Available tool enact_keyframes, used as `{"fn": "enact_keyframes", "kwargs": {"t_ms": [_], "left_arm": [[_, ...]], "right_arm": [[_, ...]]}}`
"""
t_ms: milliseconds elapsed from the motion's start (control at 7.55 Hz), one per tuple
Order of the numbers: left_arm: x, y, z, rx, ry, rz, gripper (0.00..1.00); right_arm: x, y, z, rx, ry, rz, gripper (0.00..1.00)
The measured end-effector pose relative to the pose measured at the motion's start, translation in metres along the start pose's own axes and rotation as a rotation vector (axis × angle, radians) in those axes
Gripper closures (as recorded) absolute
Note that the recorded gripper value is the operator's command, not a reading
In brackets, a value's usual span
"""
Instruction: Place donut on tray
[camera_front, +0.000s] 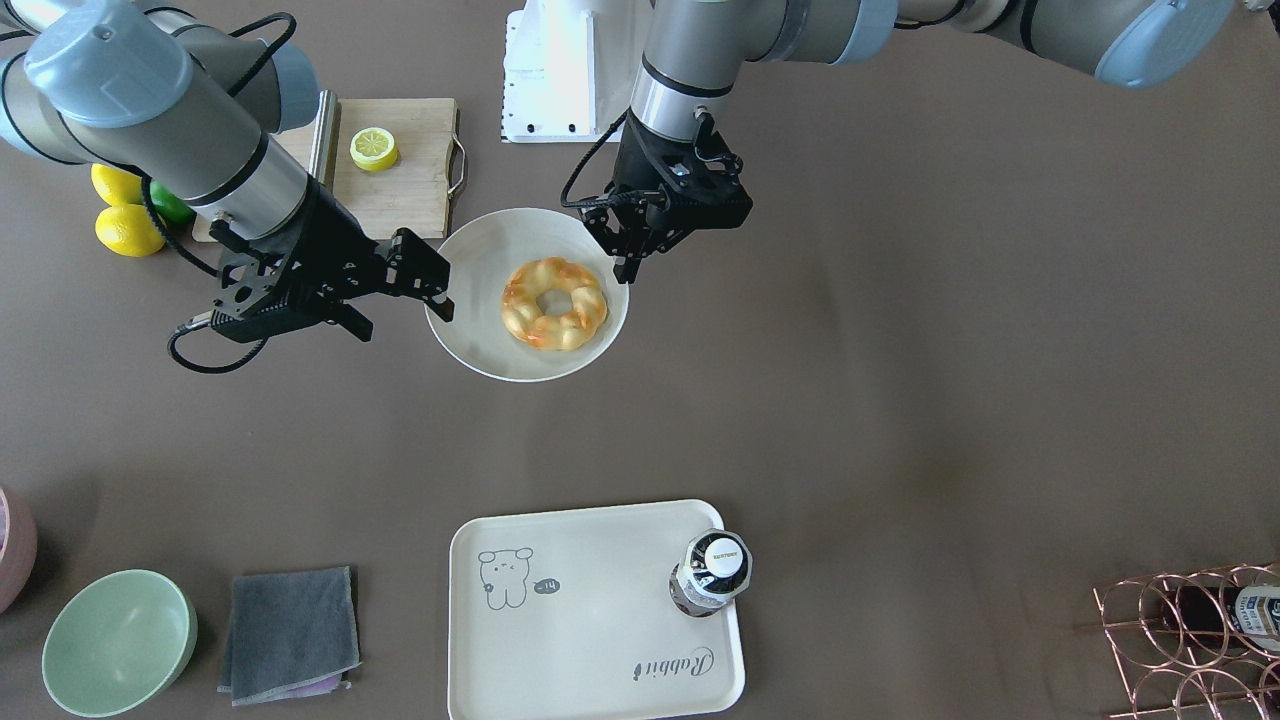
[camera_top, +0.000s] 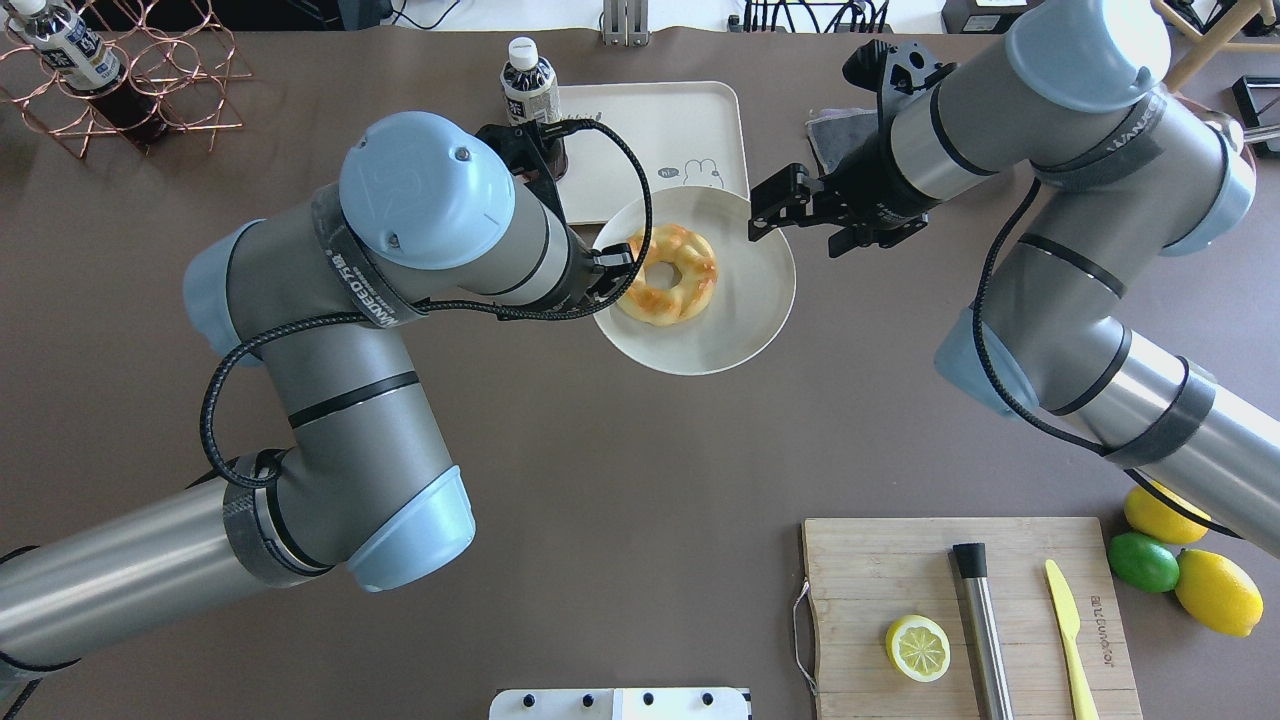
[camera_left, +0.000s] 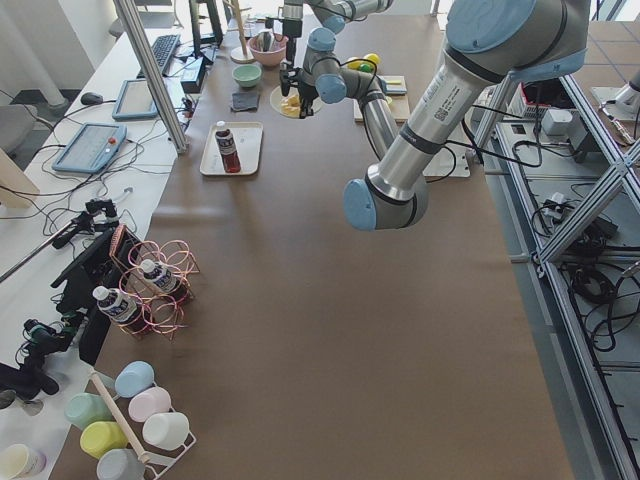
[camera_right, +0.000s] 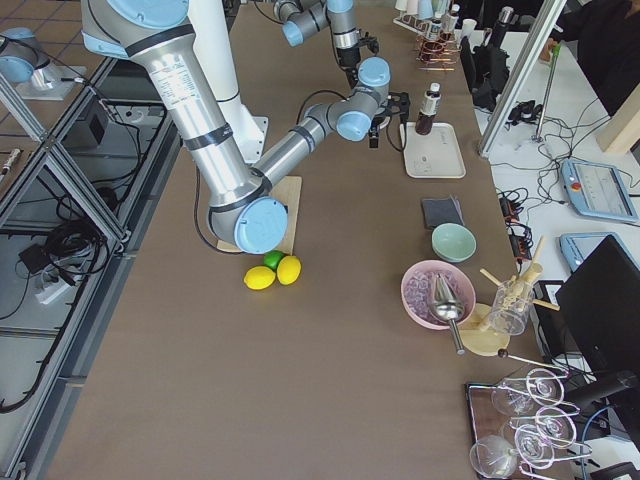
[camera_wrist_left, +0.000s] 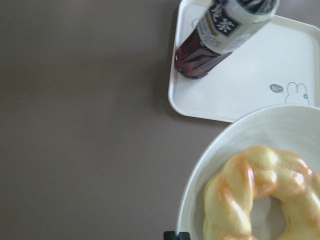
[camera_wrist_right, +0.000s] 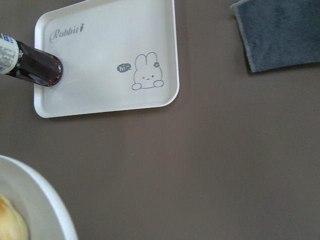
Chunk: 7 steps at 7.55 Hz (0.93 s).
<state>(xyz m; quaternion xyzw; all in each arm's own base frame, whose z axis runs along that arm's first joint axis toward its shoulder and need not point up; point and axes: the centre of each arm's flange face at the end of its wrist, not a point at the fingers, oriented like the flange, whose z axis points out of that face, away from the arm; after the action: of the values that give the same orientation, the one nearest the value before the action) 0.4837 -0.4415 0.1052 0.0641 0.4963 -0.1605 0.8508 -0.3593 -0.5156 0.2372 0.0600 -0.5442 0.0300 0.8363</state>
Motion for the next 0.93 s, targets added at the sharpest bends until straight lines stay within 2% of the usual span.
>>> {"fn": "enact_keyframes", "kwargs": {"t_ms": [133,398,928], "left_arm": [[0.002,0.007,0.006,0.007,-0.006,-0.002,1.00],[0.001,0.010,0.012,0.012,-0.015,-0.004,1.00],[-0.004,0.009,0.016,0.015,-0.025,-0.002,1.00]], "right_arm": [[-0.019,0.009,0.005,-0.003,-0.023,0.002,0.00],[-0.033,0.018,0.010,-0.009,-0.038,-0.006,0.00],[-0.009,0.017,0.016,-0.003,0.006,-0.010,0.00]]}}
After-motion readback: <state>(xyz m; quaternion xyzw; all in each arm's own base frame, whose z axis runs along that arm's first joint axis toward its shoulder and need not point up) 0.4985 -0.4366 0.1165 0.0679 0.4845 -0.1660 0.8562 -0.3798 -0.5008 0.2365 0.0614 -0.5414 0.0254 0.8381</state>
